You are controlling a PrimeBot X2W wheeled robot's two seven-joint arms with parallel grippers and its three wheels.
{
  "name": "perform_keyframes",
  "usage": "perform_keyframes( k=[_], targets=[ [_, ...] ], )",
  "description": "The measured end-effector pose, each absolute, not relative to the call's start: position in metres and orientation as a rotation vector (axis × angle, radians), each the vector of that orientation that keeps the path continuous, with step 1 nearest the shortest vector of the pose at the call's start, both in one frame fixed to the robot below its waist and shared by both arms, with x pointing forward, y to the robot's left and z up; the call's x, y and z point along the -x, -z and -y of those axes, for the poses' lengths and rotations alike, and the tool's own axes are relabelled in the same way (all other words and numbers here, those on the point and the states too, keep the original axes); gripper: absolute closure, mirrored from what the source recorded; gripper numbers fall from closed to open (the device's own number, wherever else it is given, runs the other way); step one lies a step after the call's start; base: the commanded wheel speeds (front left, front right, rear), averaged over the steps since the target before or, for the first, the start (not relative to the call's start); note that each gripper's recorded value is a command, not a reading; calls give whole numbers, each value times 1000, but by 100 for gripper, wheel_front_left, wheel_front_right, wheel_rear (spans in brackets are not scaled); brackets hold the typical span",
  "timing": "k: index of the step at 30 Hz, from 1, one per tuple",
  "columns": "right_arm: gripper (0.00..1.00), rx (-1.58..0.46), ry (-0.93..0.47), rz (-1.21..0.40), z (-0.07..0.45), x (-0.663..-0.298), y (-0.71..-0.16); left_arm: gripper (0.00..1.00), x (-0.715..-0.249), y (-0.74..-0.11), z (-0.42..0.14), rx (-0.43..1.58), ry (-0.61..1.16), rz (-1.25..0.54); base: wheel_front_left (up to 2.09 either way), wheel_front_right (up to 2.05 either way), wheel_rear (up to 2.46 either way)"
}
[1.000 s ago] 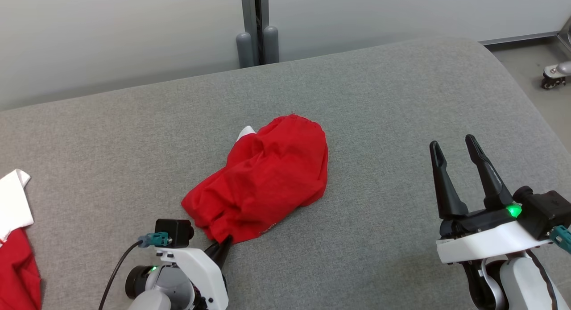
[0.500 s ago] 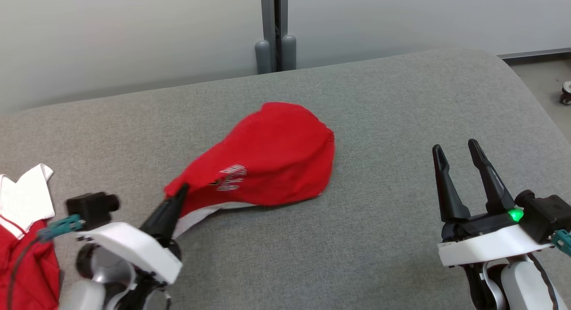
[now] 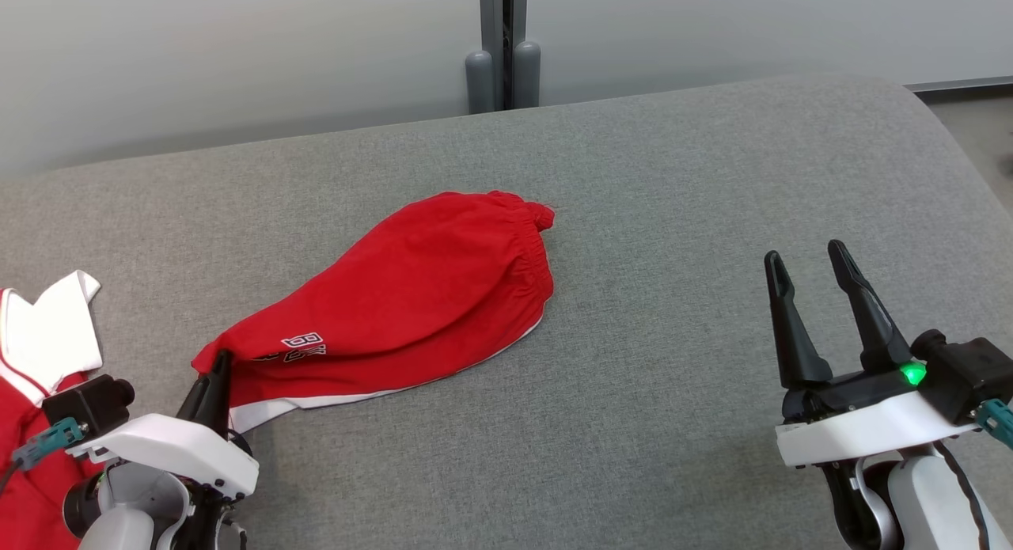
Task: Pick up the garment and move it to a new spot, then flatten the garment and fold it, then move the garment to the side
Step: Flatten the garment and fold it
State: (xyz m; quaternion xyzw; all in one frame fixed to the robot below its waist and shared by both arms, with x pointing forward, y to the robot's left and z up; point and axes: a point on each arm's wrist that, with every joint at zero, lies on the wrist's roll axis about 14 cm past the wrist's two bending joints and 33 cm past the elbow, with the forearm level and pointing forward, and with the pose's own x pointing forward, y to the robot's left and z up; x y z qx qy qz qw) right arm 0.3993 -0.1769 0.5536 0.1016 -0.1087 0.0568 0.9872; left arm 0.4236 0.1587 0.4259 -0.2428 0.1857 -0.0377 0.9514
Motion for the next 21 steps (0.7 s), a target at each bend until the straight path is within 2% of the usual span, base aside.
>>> perform_keyframes(
  k=[1,2,8,21],
  targets=[
    [0,-203,-116,217,176,-400,-553,12,-425,-422,-160,489,64,-378,0,0,0],
    [0,-203,-118,215,176,-400,-553,0,-427,-420,-162,476,55,-377,0,0,0],
    [0,-201,-118,208,176,-400,-551,0,-432,-422,-164,444,51,-316,0,0,0],
    [0,-205,-164,206,161,-400,-551,0,-425,-479,-161,356,80,-67,0,0,0]
  ],
)
